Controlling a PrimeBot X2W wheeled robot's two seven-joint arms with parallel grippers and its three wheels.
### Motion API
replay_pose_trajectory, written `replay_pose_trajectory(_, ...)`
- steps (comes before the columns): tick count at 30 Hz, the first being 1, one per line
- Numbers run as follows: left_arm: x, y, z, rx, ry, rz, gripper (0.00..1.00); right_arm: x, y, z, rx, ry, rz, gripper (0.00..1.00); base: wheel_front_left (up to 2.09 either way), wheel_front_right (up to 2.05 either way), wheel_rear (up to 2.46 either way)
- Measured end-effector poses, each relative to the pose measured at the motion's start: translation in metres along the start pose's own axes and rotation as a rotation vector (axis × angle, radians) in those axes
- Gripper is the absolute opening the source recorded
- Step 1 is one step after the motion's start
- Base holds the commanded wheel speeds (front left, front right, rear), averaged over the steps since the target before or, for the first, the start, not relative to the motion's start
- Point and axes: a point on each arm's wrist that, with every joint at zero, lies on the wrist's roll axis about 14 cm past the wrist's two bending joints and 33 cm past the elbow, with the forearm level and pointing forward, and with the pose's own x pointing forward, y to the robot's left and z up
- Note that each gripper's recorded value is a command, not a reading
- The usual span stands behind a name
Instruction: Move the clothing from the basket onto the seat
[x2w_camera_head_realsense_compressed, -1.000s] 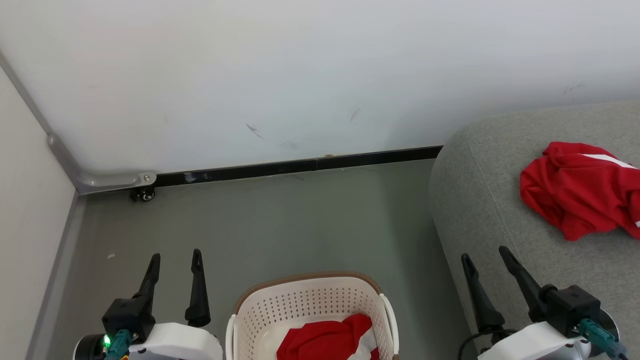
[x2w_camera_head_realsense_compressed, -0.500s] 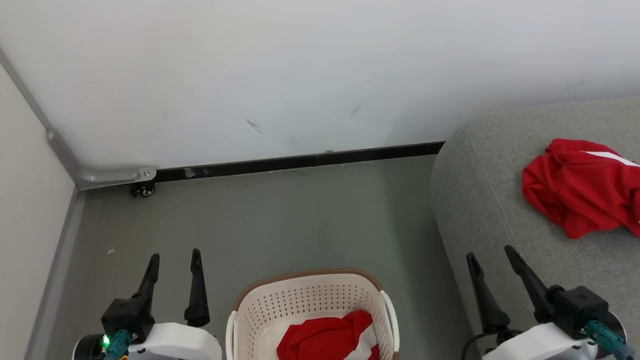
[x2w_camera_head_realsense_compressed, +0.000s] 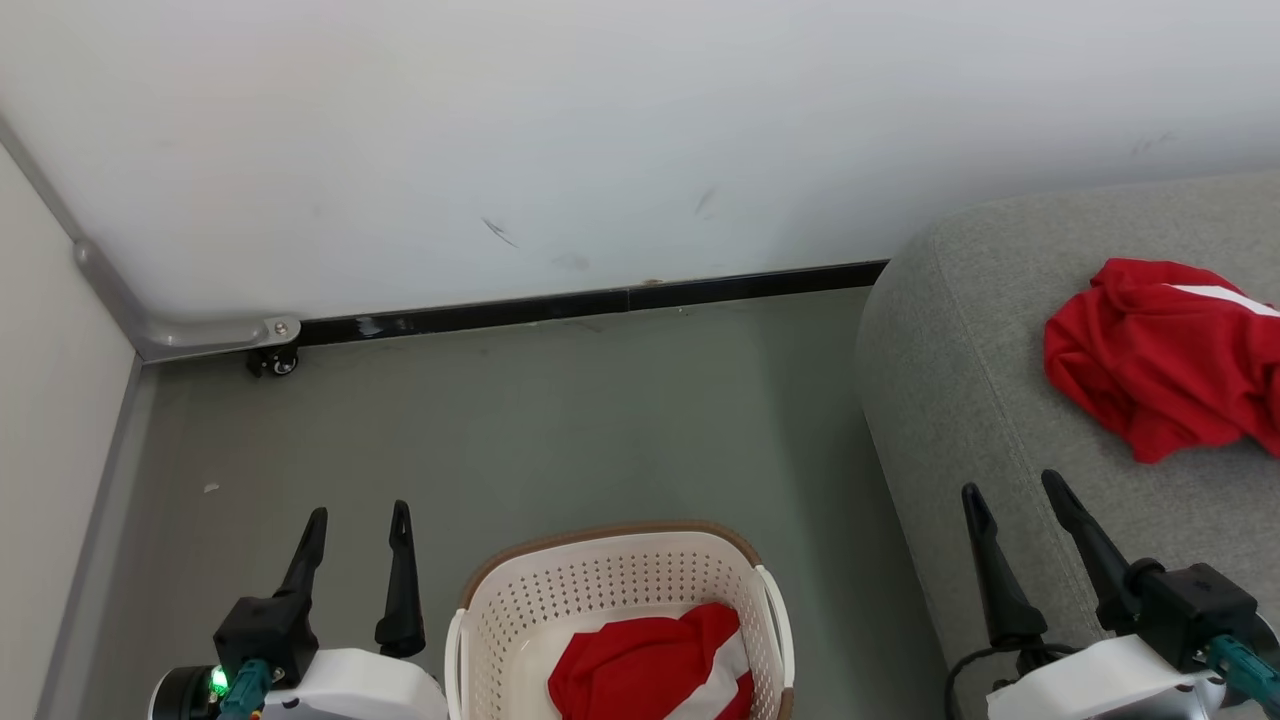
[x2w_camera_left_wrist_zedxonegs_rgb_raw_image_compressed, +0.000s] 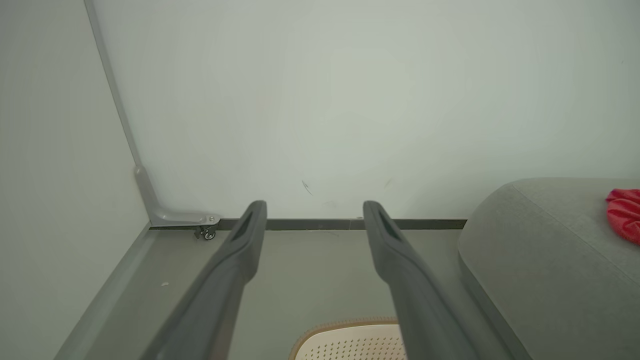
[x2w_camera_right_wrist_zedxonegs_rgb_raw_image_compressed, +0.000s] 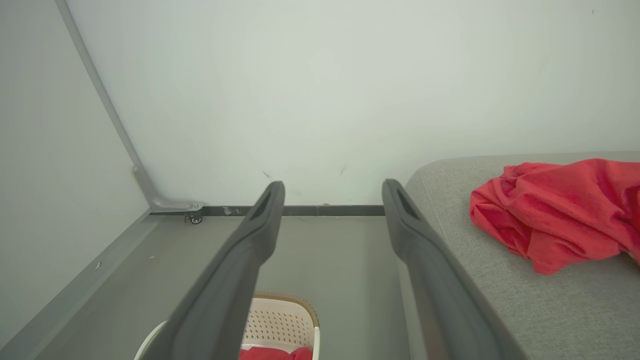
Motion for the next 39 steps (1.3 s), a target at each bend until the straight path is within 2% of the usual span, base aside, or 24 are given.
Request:
replay_pose_trajectory(10,0.006,-0.010,-0.020,0.030,0.061,-0.057,1.00,0.003,-0.009,0.001,-0.010,0.001,-0.027,1.00,0.00,0.00,0.00)
replay_pose_trajectory(22,0.036,-0.034,-0.033,0.078,0.103,-0.166,1.00,0.007,-0.032,-0.003,-0.025,0.018,-0.097,1.00,0.00,0.00,0.00)
replay_pose_trajectory(28,0.045,-0.048,-0.054,0.087,0.165,-0.225,1.00,0.015,-0.043,0.001,-0.033,0.005,-0.129,1.00,0.00,0.00,0.00)
replay_pose_trajectory(39,0.052,-0.055,-0.103,0.129,0.316,-0.294,1.00,0.027,-0.062,0.003,-0.052,-0.005,-0.182,1.00,0.00,0.00,0.00)
